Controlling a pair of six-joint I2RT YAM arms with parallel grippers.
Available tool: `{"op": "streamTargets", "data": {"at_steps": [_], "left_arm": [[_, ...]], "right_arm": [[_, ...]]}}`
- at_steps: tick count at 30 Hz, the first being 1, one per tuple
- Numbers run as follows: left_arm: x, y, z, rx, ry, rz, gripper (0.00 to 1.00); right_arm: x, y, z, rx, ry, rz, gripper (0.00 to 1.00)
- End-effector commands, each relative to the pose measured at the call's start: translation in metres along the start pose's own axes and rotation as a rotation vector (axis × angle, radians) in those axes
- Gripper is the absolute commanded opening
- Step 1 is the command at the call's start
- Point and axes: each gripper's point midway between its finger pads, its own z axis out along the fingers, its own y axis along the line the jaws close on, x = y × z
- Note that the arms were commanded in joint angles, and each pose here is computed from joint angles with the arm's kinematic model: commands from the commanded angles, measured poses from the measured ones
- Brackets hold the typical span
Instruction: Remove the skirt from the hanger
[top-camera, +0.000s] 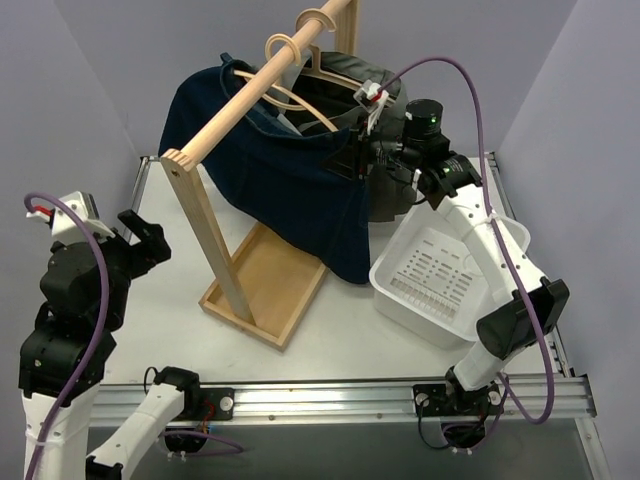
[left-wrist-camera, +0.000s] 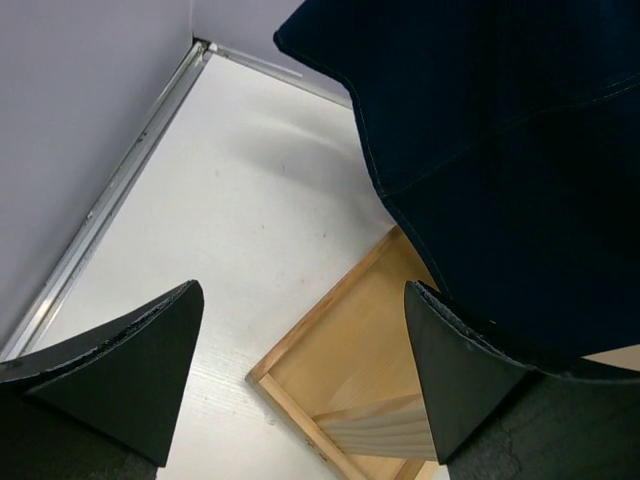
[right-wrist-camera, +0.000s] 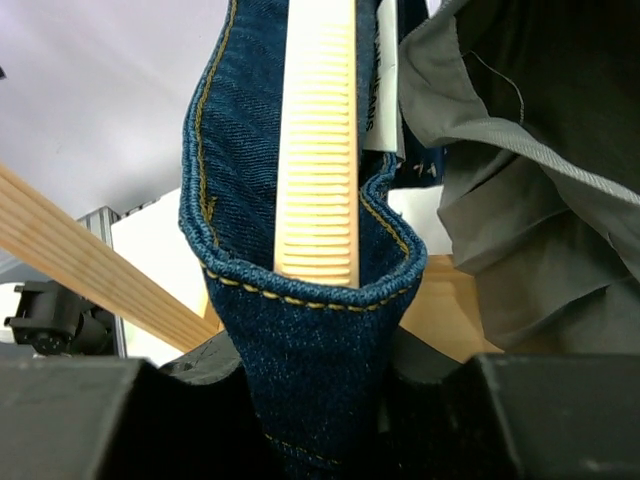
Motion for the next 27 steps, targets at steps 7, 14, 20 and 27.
{"op": "streamTargets", "data": {"at_steps": [7, 14, 20, 27], "left_arm": [[-0.046, -0.03, 0.016, 0.031, -0.002, 0.102, 0.91], [-0.084, -0.045, 0.024, 0.022, -0.016, 0.156, 0.89], [-0.112, -0.04, 0.012, 0.008, -0.132, 0.128, 0.89], [-0.114, -0.055, 0.052, -0.009, -0.059, 0.285, 0.88]], "right_arm": [[-0.099, 0.037, 0.017, -0.014, -0.186, -0.173, 0.0], [-0.094, 0.041, 0.048, -0.005, -0.135, -0.186, 0.0], [-0.062, 0.037, 0.065, 0.009, -0.084, -0.144, 0.0], [-0.007, 0.058, 0.078, -0.041, 0.007, -0.092, 0.0]]}}
